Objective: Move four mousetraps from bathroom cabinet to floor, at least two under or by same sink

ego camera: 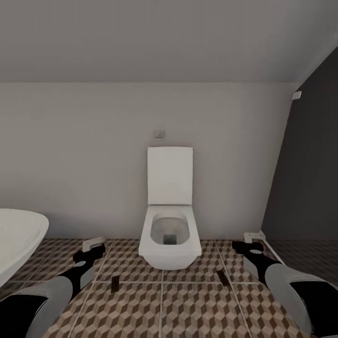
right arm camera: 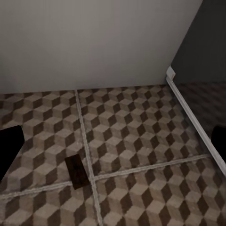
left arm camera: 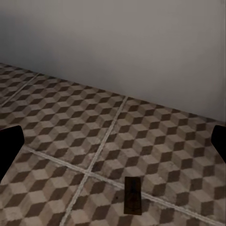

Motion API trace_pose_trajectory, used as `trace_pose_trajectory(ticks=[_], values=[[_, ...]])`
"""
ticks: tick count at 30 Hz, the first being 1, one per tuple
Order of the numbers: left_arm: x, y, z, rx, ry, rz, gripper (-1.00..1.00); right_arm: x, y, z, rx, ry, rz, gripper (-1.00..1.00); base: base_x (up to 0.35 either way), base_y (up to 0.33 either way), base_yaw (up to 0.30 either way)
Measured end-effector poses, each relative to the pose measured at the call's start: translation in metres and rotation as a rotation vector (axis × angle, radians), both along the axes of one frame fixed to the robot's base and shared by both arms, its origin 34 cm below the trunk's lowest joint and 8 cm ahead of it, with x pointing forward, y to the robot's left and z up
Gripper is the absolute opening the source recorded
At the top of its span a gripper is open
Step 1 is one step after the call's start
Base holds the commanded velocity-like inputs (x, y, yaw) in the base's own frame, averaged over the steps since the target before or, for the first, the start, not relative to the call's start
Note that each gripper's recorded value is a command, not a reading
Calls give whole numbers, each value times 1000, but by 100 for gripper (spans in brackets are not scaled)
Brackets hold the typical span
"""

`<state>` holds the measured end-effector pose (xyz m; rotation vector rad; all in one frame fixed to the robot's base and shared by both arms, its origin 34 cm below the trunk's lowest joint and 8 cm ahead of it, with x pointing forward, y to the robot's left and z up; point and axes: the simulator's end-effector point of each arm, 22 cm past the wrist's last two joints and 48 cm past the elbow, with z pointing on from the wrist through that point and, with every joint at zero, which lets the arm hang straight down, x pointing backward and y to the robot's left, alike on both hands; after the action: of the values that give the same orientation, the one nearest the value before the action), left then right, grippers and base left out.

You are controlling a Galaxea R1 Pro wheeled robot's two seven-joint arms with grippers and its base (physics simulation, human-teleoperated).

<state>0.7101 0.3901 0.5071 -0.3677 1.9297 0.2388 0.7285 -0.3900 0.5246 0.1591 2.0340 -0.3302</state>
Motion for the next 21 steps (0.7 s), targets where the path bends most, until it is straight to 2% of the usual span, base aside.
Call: trace_pose_trajectory(ticks=[21], values=[[12, -3, 46, -3, 1, -3, 100, 12, 0, 46, -1, 2, 2, 100, 0, 0, 0]])
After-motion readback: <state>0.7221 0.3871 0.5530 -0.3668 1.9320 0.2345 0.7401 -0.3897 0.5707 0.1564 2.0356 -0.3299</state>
